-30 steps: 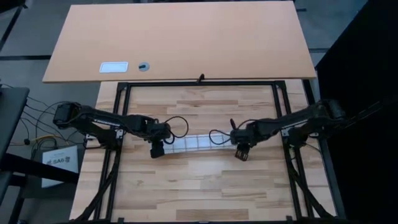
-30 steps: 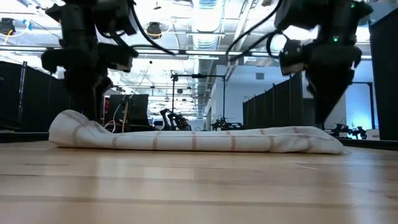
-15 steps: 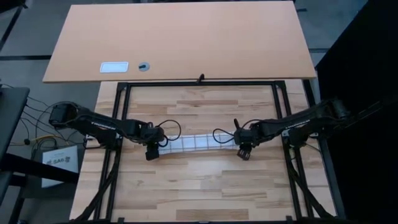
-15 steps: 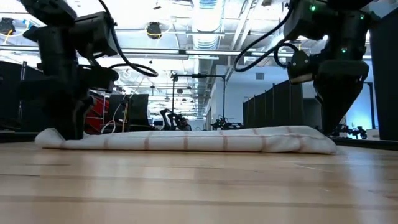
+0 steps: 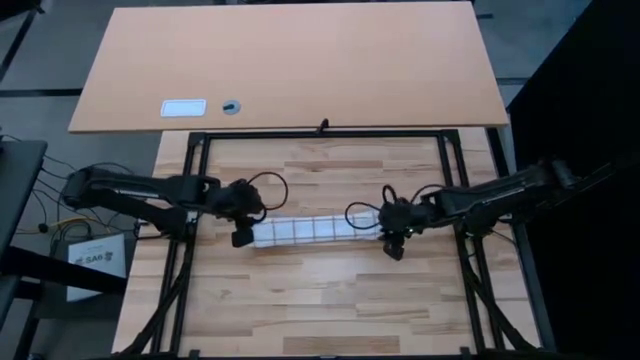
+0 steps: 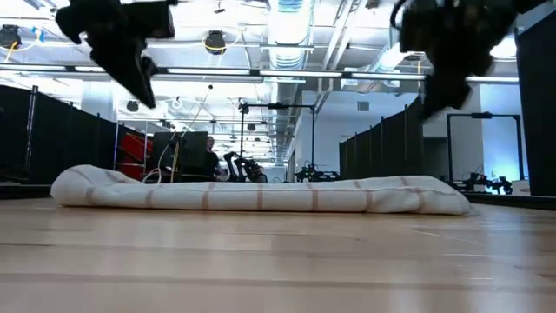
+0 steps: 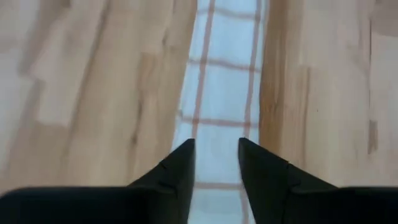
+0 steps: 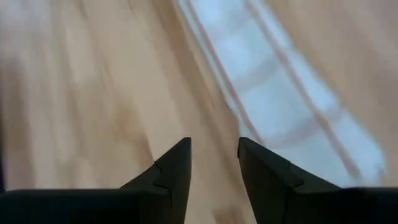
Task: Roll towel
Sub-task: Return to Home Position
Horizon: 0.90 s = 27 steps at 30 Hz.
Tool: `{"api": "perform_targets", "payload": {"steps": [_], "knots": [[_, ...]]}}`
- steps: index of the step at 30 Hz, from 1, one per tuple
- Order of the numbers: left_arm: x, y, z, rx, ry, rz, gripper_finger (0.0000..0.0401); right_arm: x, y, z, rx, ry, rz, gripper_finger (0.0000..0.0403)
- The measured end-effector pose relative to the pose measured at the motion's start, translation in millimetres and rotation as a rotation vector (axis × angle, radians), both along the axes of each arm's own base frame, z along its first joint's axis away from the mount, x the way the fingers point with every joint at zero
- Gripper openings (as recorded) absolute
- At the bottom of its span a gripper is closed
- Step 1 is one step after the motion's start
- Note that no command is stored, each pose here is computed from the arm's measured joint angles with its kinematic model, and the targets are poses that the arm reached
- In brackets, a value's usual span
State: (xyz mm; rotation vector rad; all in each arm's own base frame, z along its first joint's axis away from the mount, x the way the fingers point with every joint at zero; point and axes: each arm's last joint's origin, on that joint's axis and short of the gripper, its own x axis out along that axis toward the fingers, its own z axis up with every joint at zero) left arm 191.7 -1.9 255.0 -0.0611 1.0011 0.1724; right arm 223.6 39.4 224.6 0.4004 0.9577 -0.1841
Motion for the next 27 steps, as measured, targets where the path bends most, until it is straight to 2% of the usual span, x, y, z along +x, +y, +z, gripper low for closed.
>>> {"api": "perform_targets", "payload": {"steps": [2,4,7,11,15,20,23,27], "knots": [[-0.7,1.2,8.4,0.039,-0.034,-0.026,0.0059,5.5,-3.4,8.2,-0.012,-0.098,-0.006,0.0111],[0.0,4.1,12.4,0.066,-0.062,-0.049,0.0018,11.8,-10.5,14.3,-0.03,-0.182,0.002,0.0083],[4.8,8.5,16.2,0.068,-0.123,-0.07,0.0005,19.7,-25.2,24.3,-0.024,-0.288,0.07,0.0019],[8.1,16.0,19.6,0.048,-0.174,-0.068,0.0001,17.4,-52.0,45.6,-0.057,-0.409,0.115,0.0003],[6.3,25.0,27.9,0.044,-0.255,-0.001,0.0,-9.4,-73.2,74.1,-0.162,-0.537,0.07,0.0001],[-5.1,29.1,53.0,0.035,-0.47,0.074,0.0,-52.3,-78.5,107.3,-0.273,-0.72,0.024,0.0],[-15.2,28.8,64.9,0.054,-0.56,0.109,0.0,-72.6,-78.4,104.4,-0.324,-0.786,-0.019,0.0],[-29.8,27.3,66.8,0.028,-0.555,0.154,0.0,-94.7,-76.8,90.0,-0.357,-0.808,-0.126,0.0]]}}
